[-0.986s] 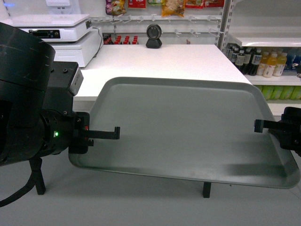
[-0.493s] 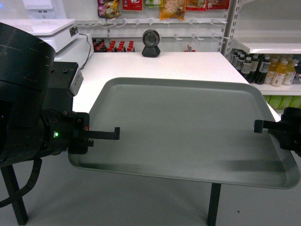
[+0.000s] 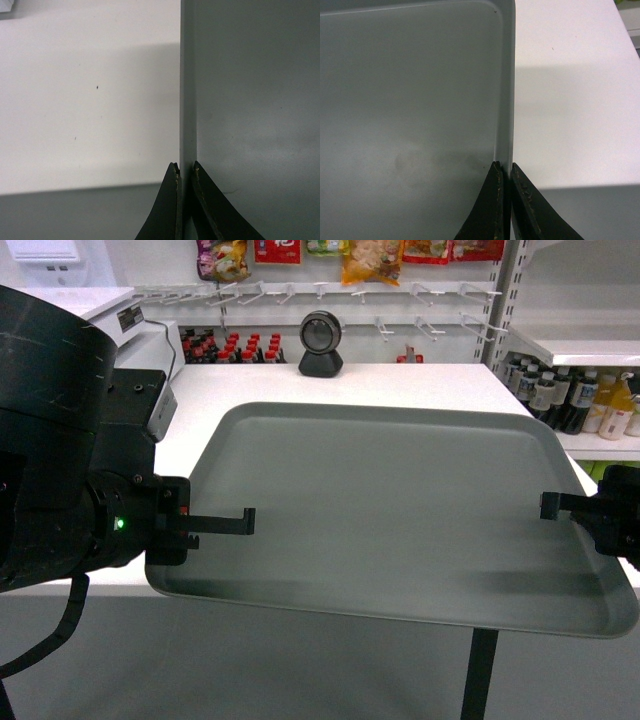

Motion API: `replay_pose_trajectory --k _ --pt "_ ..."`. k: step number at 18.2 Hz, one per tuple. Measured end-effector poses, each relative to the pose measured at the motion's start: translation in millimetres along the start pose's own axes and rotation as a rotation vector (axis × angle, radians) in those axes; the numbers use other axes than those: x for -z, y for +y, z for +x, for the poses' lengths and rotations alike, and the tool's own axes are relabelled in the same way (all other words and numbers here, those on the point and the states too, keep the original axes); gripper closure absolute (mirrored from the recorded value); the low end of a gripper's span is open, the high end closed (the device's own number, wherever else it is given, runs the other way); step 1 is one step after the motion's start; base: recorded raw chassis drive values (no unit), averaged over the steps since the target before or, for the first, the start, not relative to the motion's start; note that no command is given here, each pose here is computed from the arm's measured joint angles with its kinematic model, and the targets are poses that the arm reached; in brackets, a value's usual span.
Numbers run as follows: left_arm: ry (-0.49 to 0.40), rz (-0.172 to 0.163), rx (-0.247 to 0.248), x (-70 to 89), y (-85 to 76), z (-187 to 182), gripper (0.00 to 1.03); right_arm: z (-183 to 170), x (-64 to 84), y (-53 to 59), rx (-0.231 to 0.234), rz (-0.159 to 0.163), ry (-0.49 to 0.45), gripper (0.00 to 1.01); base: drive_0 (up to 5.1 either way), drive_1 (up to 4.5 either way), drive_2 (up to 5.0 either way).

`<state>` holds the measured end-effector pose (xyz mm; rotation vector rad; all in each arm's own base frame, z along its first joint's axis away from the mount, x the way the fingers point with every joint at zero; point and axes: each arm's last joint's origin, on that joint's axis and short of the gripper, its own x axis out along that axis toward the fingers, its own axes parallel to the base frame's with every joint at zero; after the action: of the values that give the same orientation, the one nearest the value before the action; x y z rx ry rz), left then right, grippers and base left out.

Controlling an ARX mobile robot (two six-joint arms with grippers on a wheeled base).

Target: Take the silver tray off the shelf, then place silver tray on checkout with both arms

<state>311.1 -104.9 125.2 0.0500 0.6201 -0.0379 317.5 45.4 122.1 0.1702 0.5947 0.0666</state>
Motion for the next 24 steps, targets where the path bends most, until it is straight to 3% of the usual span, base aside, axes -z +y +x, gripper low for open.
replay_pose_trajectory --k 18,24 --pt "-0.001 0.000 0.000 -0.1 0.0 0.0 1.00 0.1 0.2 -0.2 0.001 0.001 0.002 0.99 -0.1 4.09 -4.3" --pt "0.002 -0.004 -0.005 0.0 0.3 0.2 1.00 0.1 -2.0 0.4 -0.002 0.000 -0.009 0.99 0.0 0.00 0.0"
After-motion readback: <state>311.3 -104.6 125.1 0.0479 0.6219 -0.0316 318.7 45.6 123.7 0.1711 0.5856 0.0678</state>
